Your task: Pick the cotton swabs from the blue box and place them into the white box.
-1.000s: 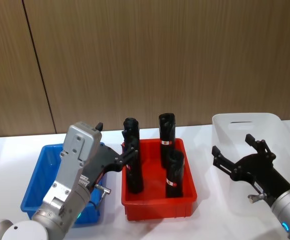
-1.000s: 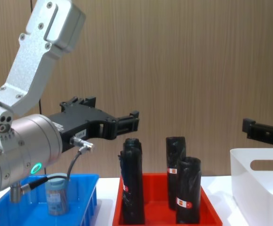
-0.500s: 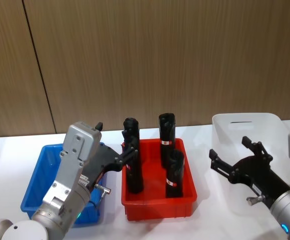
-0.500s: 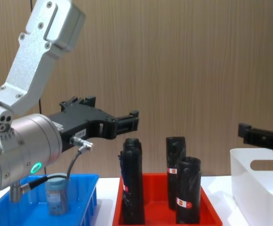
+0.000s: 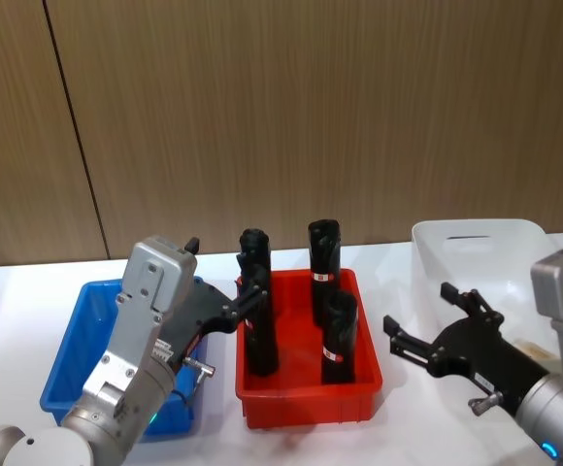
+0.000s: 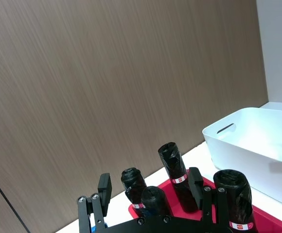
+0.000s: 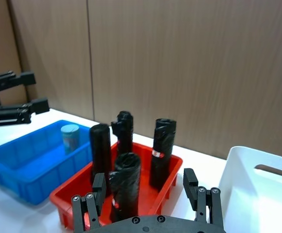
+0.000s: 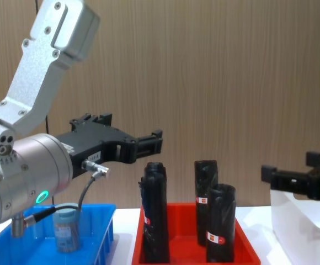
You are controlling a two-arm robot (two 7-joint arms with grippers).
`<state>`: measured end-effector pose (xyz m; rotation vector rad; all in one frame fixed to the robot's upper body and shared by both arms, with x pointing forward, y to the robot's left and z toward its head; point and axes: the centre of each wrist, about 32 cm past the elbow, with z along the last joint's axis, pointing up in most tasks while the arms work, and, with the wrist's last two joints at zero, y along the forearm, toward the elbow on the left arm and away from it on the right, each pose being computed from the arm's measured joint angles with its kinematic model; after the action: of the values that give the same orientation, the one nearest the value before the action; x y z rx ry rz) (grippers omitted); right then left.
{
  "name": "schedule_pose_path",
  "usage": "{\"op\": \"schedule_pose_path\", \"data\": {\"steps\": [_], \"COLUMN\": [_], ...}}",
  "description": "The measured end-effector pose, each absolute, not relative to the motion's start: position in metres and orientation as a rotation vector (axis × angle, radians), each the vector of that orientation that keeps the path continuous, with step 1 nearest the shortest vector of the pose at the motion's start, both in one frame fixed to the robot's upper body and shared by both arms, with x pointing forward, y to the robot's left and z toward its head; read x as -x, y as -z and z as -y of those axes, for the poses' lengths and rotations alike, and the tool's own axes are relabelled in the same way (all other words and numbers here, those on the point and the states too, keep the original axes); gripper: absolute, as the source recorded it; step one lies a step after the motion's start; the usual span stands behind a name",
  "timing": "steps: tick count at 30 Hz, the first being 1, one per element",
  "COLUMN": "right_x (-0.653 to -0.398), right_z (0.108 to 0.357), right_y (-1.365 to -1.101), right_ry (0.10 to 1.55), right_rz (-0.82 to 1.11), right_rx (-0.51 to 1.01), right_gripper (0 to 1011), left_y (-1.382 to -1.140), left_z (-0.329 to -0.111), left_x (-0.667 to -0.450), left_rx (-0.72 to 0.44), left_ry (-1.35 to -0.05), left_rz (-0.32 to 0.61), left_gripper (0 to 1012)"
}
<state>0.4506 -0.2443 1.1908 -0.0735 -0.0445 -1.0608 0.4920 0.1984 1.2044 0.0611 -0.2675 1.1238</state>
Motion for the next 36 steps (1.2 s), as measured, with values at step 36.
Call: {"op": "schedule_pose_path", "data": {"steps": [36], "right_x": [-0.516], "right_z": [0.227], "right_y": [-1.169], "right_ry": [0.912], "right_rz": [-0.057], "right_rx": [0.195], "right_gripper": [1002], "left_y": [-1.204], "left_z": [-0.198], "left_x": [-0.492], "left_rx": [-0.061], "left_ry": [-1.124], "left_rz": [0.268], "left_gripper": [1004]}}
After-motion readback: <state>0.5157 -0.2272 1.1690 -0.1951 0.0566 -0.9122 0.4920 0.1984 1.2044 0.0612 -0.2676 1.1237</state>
